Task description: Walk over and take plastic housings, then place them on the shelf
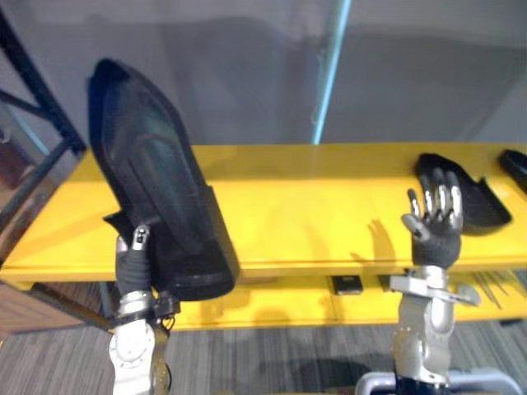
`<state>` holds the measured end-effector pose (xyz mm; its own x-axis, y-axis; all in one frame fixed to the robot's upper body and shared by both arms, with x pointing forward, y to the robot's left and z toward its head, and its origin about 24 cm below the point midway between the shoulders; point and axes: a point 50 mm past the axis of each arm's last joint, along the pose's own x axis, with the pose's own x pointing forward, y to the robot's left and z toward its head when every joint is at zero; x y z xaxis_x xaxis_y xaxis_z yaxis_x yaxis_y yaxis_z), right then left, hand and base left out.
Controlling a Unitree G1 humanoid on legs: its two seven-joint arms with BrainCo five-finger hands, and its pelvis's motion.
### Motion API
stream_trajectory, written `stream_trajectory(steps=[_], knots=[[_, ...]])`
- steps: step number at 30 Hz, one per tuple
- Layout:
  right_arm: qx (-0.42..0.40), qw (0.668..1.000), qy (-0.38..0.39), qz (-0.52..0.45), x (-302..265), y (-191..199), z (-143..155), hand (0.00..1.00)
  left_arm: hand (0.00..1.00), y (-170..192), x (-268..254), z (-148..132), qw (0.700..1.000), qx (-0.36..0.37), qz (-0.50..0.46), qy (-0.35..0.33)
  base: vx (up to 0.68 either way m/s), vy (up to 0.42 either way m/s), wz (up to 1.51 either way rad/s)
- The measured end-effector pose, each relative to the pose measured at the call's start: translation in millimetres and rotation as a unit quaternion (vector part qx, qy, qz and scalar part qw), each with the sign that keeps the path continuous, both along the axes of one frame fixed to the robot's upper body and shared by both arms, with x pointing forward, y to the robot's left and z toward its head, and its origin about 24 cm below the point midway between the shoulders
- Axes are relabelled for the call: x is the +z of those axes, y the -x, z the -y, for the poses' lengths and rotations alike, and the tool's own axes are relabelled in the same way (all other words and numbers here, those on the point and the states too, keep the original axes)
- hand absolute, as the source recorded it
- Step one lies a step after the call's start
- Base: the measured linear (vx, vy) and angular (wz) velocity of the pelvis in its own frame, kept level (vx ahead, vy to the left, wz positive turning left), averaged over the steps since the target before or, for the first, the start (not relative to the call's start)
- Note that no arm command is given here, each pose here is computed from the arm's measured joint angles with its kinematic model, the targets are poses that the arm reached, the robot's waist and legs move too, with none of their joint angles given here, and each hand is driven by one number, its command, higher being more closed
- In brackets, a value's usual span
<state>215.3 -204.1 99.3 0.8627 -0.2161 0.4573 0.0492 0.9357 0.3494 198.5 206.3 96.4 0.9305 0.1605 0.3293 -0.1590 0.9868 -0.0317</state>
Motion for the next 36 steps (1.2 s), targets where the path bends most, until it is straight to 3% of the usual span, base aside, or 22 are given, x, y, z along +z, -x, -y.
stream_trajectory(steps=[5,8,11,16,22,28,36], knots=[[-0.009,0.998,0.057,-0.012,2,1,5,0.00,1.00,-21,16,4,0.999,-0.039,0.011,-0.015,0.01,-0.012,-0.28],[-0.011,0.989,0.147,-0.027,8,3,11,0.00,1.00,-36,7,1,0.998,-0.056,-0.041,0.003,0.00,-0.017,-0.12],[0.004,0.982,0.185,-0.030,14,10,17,0.00,1.00,-53,-21,-8,0.989,-0.049,-0.131,0.035,-0.02,-0.017,-0.29],[0.032,0.980,0.188,-0.060,5,14,20,0.00,1.00,-72,-58,-43,0.966,0.054,-0.248,0.048,-0.07,-0.025,-0.37],[0.080,0.976,0.186,-0.084,-7,21,12,0.00,1.00,-116,-38,-71,0.957,0.089,-0.270,0.056,-0.06,-0.036,-0.31],[0.120,0.969,0.191,-0.101,-13,21,1,0.00,1.00,-145,-21,-65,0.952,0.069,-0.285,0.083,-0.03,-0.049,-0.21],[0.128,0.966,0.192,-0.120,-13,32,2,0.00,1.00,-138,-50,-64,0.917,0.075,-0.375,0.110,-0.02,-0.040,-0.13]])
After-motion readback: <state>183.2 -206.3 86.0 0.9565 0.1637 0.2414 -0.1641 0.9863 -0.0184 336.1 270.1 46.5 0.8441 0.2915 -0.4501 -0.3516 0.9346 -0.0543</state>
